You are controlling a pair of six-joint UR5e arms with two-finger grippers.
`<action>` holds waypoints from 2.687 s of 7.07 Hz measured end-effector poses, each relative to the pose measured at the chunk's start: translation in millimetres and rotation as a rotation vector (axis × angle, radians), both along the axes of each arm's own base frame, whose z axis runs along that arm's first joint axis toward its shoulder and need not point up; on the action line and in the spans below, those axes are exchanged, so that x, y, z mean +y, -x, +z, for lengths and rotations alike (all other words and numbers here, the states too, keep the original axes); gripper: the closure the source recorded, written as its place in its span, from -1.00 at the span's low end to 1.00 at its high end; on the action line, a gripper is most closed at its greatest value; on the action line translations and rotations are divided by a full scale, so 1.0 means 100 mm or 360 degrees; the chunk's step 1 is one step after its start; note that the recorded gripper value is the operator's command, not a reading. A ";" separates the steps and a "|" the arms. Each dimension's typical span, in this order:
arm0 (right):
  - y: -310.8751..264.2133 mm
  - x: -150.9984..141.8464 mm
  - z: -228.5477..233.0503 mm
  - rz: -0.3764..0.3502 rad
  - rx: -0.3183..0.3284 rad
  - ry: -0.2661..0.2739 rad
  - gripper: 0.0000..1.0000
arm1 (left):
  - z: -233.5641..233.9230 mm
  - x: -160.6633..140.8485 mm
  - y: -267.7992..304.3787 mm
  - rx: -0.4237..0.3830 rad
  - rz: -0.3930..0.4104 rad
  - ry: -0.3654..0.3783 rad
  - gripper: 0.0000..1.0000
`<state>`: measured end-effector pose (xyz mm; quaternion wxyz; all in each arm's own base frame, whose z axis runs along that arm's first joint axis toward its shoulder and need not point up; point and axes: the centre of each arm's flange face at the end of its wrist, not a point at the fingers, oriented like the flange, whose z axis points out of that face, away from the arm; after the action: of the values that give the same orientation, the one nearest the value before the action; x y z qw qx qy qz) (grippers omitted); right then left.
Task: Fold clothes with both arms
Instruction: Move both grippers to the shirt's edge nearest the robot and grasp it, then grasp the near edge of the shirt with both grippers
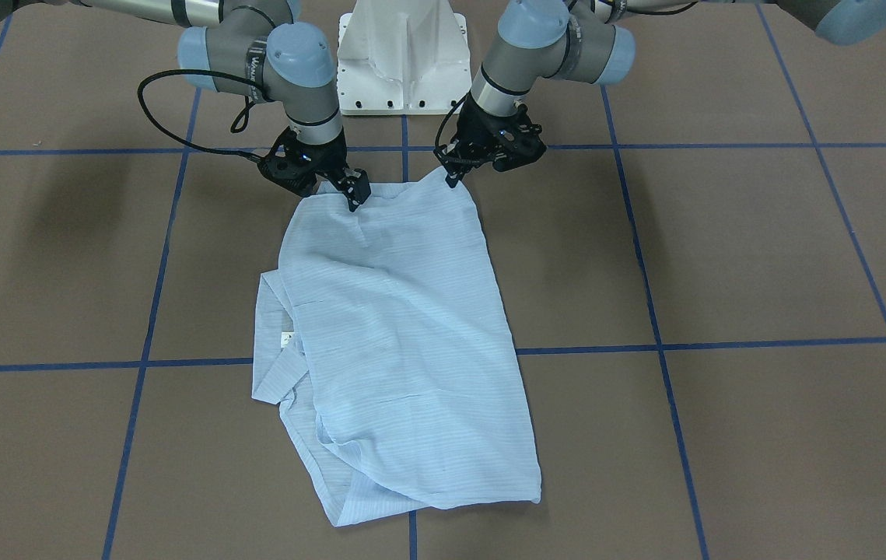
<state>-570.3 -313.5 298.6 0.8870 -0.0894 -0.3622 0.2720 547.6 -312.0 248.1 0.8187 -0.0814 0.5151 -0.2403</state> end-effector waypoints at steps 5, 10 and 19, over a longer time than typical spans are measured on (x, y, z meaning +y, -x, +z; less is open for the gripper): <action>0.01 0.03 -0.09 -0.0008 -0.0028 -0.0017 1.00 | 0.01 -0.05 0.02 -0.0005 -0.0013 -0.0007 1.00; -0.23 0.05 -0.45 0.0010 -0.0158 -0.0062 1.00 | -0.10 -0.05 0.12 0.0034 -0.0015 -0.0021 1.00; -1.48 0.71 -1.26 -0.0329 -0.0620 0.0063 1.00 | -1.11 0.91 1.20 0.0225 0.0241 0.0068 1.00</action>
<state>-422.8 -242.8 173.1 0.8216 -0.1945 -0.5101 0.1643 427.7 -221.3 136.7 0.7943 -0.1542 0.5586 -0.1823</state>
